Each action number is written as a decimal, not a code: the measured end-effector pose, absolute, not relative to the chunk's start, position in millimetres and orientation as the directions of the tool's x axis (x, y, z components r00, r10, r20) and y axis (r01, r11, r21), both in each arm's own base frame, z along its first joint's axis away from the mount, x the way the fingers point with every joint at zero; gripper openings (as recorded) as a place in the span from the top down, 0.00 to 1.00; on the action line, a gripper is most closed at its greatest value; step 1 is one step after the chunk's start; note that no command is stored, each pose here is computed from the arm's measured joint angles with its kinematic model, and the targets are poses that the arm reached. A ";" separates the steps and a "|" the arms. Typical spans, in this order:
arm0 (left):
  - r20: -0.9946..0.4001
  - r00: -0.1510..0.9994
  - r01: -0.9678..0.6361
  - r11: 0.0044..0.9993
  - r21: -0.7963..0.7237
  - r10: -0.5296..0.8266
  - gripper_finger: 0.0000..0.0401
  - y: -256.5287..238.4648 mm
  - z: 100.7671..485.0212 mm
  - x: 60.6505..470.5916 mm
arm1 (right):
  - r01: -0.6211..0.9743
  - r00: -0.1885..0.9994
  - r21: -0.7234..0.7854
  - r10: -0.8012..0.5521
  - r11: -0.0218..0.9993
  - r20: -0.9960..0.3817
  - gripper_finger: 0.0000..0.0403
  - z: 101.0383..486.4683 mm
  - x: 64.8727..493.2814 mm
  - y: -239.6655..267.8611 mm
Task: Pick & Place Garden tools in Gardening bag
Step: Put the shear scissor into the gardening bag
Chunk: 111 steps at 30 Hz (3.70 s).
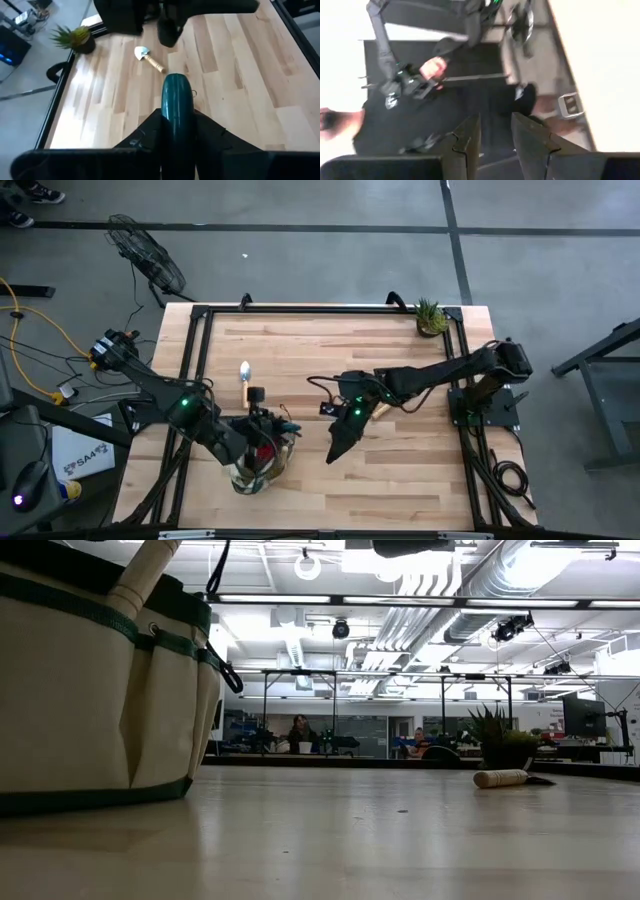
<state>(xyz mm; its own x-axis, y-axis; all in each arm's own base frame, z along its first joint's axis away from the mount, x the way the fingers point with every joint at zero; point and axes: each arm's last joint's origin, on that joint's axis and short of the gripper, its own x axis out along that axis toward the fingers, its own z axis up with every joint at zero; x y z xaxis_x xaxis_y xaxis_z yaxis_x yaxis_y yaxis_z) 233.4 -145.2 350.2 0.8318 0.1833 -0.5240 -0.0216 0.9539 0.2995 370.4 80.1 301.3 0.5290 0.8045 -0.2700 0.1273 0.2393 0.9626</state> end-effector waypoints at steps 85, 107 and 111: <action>-0.045 0.990 0.117 0.951 -0.288 -0.136 0.83 -200.7 300.6 91.2 | 0.304 0.927 0.721 -0.020 0.623 -0.374 0.75 237.9 211.6 128.2; 0.213 0.913 0.394 0.887 -0.241 -0.348 0.83 -248.8 293.3 122.0 | 0.259 0.933 0.745 0.040 0.614 -0.357 0.75 240.7 212.6 130.6; 0.241 0.866 0.484 0.854 -0.191 -0.437 0.83 -247.3 289.1 140.3 | 0.234 0.927 0.738 0.084 0.633 -0.365 0.75 240.5 212.3 132.2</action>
<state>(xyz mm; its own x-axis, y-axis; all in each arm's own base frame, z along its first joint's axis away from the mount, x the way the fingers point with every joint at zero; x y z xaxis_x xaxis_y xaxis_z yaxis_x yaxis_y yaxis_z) 140.3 -247.3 289.1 0.8664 -0.4374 0.2409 0.4842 0.8538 -0.1913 212.3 132.2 240.5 0.9273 0.0835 -0.3650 0.2336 0.6326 0.7384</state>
